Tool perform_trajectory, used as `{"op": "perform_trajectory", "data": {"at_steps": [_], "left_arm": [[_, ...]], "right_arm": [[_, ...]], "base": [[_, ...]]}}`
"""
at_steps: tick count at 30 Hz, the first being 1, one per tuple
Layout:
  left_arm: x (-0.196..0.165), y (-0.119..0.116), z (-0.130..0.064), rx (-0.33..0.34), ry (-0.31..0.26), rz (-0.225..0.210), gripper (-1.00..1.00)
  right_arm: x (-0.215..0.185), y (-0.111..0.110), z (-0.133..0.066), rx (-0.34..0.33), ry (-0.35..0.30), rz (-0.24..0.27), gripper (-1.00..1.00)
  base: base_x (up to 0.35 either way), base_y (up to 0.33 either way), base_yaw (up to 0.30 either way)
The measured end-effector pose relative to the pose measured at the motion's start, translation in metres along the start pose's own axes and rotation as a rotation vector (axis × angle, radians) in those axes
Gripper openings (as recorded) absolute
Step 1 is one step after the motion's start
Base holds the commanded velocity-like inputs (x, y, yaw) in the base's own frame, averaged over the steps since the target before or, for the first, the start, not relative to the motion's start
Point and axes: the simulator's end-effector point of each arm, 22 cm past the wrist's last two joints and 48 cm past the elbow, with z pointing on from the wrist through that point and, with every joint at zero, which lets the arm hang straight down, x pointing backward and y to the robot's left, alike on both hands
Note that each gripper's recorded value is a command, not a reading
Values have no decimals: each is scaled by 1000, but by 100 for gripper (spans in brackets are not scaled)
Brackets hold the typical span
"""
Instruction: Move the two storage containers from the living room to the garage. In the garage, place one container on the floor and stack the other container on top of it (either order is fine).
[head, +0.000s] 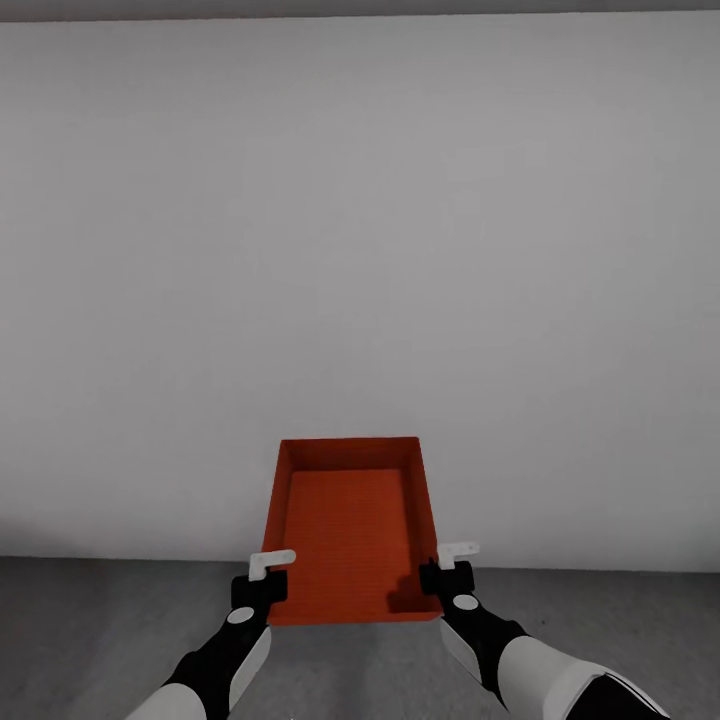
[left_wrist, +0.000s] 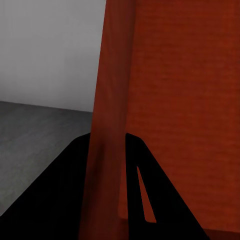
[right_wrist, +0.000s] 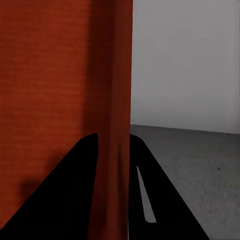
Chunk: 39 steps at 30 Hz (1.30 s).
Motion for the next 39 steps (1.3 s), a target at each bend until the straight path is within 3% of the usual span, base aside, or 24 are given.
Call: {"op": "perform_trajectory", "data": {"at_steps": [39], "left_arm": [[35,1,10,-3,65,10,-100]], "right_arm": [[36,4,11,-7,65,0,-100]], "base": [[0,0,0]]}}
